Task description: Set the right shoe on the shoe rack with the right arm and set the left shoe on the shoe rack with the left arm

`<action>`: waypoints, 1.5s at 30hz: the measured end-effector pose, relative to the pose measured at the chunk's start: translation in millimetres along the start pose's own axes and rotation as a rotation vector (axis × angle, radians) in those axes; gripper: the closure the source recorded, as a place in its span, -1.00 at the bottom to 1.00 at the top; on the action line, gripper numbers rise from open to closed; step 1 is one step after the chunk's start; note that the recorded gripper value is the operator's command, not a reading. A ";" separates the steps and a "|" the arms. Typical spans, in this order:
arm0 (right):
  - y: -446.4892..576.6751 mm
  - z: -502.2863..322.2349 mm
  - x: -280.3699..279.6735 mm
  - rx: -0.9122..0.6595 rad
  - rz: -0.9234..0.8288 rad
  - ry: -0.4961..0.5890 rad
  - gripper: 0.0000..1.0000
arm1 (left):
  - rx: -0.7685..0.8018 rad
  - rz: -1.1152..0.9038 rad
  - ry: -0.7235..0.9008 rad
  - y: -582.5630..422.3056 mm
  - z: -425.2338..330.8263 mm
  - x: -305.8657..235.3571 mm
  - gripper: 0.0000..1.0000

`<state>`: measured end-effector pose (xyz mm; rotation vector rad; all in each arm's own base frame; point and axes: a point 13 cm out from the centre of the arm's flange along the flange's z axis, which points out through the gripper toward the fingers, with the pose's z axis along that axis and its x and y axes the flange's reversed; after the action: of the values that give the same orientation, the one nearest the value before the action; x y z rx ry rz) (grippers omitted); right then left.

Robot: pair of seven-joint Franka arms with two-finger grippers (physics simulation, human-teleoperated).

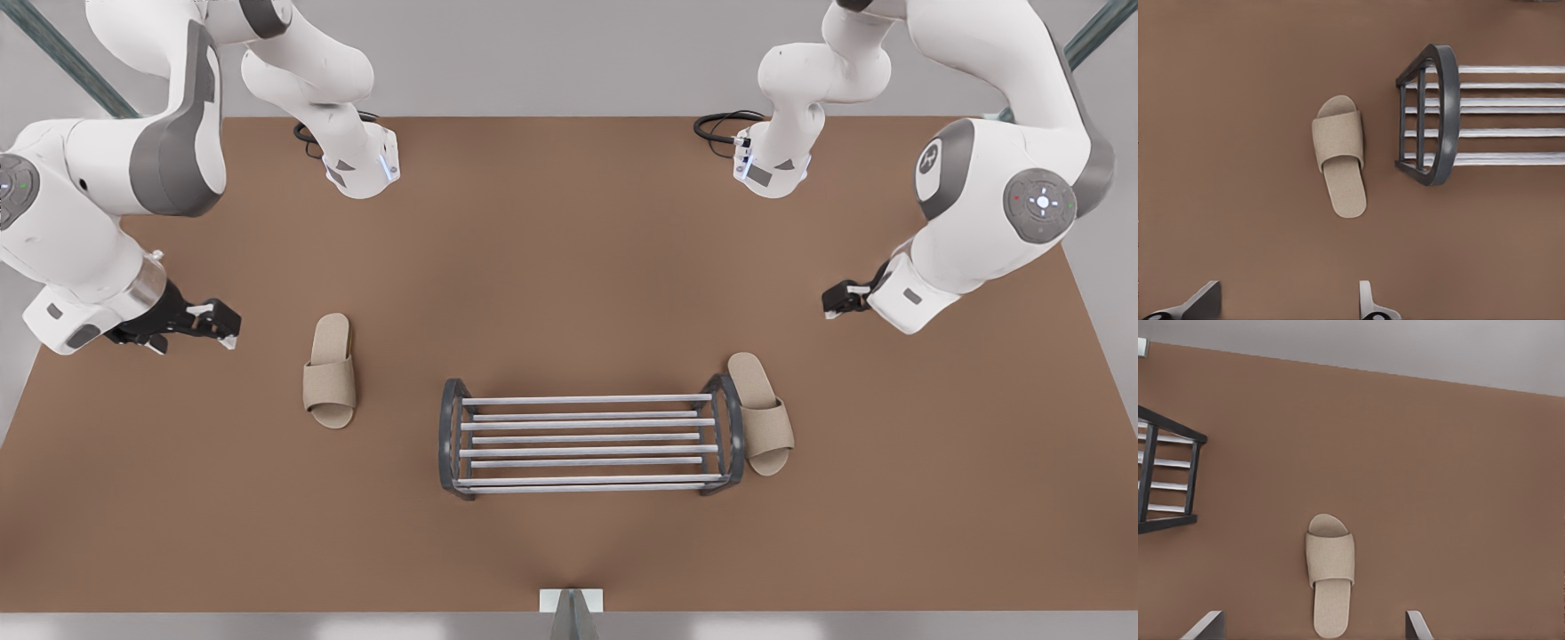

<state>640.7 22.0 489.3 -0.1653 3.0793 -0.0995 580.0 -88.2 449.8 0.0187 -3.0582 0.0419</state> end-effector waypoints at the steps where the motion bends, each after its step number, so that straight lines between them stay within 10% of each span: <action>1: -3.8 5.9 -1.0 -0.004 0.006 0.007 -1.00 | 0.001 -0.001 -0.014 1.4 -1.6 -3.8 -1.00; 5: -23.9 37.2 -3.3 -0.024 0.037 0.047 -1.00 | -0.014 0.006 -0.040 -5.3 -1.9 -0.2 -1.00; 13: -6.9 175.7 37.5 -0.018 0.029 -0.007 -1.00 | -0.089 0.324 -0.297 -102.4 240.1 42.4 -1.00; 24: -80.9 267.5 53.5 0.044 0.153 -0.614 -1.00 | -0.112 -0.217 -0.584 223.2 240.5 11.8 -0.99; 45: 41.0 289.8 116.1 -0.025 -0.061 -0.668 -1.00 | 0.088 -0.119 -0.723 39.2 301.9 -20.0 -0.99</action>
<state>538.3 32.3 191.7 -0.2364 2.4106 -0.0036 574.4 -57.2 146.3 0.2805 -3.7643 0.2043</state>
